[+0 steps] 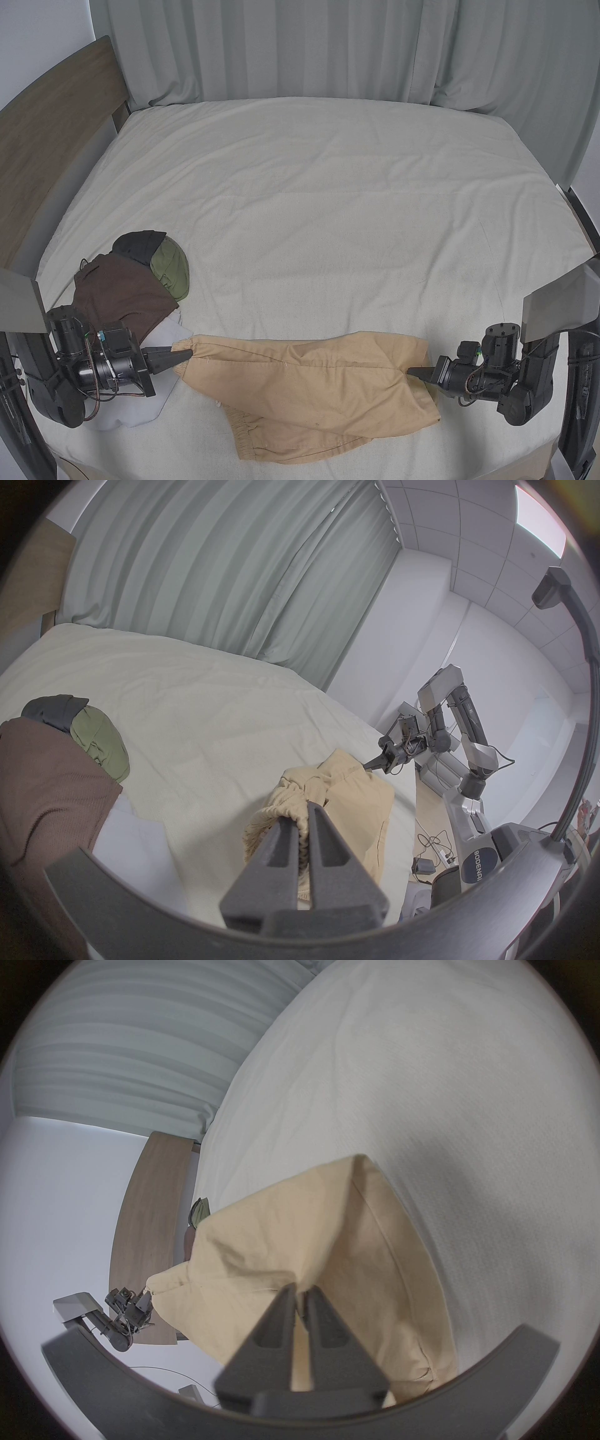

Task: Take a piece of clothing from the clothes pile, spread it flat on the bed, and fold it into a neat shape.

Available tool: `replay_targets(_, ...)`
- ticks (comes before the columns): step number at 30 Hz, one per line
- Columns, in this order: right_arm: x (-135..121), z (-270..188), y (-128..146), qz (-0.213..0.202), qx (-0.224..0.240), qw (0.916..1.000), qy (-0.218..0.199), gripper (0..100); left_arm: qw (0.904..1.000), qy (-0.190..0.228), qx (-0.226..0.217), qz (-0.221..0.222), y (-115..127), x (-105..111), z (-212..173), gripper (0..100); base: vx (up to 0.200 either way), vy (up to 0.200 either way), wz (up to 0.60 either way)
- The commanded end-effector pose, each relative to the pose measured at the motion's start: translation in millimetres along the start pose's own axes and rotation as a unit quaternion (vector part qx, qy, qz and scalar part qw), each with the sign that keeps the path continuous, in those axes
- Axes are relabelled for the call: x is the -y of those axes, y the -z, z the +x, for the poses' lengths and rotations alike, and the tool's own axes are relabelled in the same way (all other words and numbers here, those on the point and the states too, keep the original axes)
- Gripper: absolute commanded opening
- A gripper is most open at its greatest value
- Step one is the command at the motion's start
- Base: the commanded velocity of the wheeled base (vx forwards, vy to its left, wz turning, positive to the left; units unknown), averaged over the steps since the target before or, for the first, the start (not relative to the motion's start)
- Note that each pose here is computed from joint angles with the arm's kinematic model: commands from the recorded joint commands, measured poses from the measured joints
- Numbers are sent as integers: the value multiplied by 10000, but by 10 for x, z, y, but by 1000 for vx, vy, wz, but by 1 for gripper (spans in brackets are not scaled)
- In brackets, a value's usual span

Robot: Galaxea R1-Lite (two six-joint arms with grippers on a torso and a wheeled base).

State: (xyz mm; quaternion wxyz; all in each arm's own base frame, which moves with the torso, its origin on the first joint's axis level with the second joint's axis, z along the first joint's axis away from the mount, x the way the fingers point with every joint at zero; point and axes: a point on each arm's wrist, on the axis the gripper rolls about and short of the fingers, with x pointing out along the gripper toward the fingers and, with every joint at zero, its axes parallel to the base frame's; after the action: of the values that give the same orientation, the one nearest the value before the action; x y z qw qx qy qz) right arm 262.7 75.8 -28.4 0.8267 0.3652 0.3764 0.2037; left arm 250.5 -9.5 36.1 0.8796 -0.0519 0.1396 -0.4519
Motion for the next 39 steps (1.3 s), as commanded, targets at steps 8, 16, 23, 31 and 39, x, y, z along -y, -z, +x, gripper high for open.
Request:
replay_targets(8,-210,-187,-142,-198,362,9987,-290,0,10000,6,-15,-20,11,1,3,0,0,0,0)
replay_targets(16,-274,-417,-208,-257,403,9973,-553,0,10000,6,-15,-20,11,1,3,0,0,0,0)
replay_targets(23,-125,-608,-193,-648,56,9948,-781,0,10000,-2,-9,-16,9,-4,2,0,0,0,0)
replay_targets(31,-85,-616,-196,-747,-13,9937,-838,0,10000,-2,-5,-9,7,-6,3,0,0,0,0)
replay_targets(39,-95,-596,-232,-802,61,9930,-863,0,10000,-2,-1,-3,3,-5,2,0,0,0,0)
